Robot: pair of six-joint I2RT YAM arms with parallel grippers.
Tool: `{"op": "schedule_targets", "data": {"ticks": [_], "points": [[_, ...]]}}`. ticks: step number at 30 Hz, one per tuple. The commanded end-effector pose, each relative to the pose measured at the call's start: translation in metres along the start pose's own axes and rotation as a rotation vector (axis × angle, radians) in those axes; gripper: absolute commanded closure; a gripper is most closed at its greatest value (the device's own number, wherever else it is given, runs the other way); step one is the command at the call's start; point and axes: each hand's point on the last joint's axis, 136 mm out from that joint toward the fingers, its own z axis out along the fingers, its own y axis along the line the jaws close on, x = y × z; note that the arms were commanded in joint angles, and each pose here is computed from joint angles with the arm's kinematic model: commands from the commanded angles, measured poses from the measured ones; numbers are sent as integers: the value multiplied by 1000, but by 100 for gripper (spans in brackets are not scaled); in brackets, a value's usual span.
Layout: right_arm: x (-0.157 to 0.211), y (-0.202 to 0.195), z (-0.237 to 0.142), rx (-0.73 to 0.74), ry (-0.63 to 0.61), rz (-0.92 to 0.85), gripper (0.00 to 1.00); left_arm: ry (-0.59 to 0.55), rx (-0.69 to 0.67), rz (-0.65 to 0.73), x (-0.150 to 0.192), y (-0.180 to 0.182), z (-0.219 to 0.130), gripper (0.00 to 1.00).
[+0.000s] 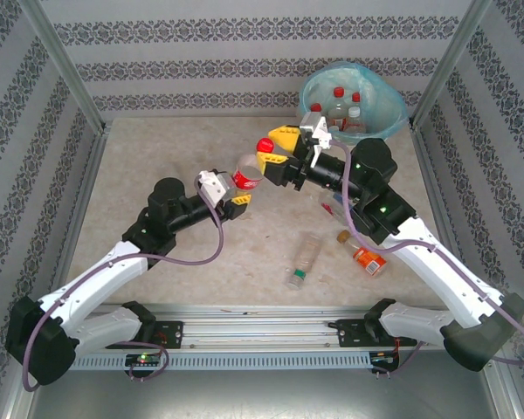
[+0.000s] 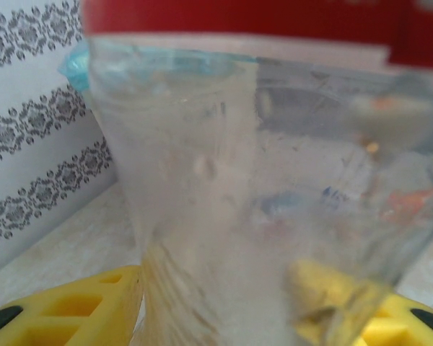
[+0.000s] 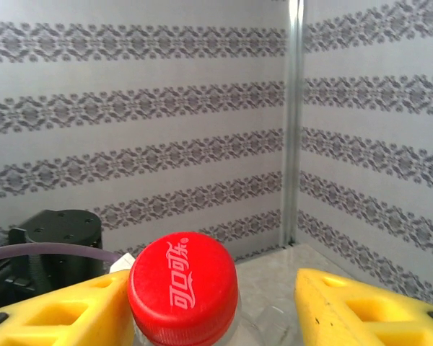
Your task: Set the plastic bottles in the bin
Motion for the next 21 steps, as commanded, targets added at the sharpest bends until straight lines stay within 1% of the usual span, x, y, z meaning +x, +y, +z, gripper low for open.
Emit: {"op": "schedule_targets", "data": {"ticks": [1,3,5,8,9,10,11,12,17,21], "points": [[-16,13,-1,-53,-23,-23,47,-80,13,97,-20,-6,-5,56],[-16,14,-4,-51,-22,-19,53,-79,15,104,-20,-8,-5,56],[-16,15,-5,-52,-17,-15,57,-75,16,110,-19,-8,-6,56],[-15,17,-7,-56,-7,-10,60,-69,18,121,-17,-9,-6,57],[-15,18,-7,-60,-7,-9,59,-64,19,124,-16,-9,-5,57],[-16,19,-8,-60,-9,-8,57,-61,21,125,-15,-10,-5,57],[-16,19,-9,-58,-10,-9,52,-58,25,128,-15,-10,-4,57],[-16,19,-9,-58,-11,-9,50,-56,29,129,-14,-11,-4,56],[-17,19,-9,-57,-8,-12,53,-46,38,126,-12,-12,-2,56],[-15,17,-8,-45,-4,-11,49,-30,50,129,-7,-13,1,56]]}}
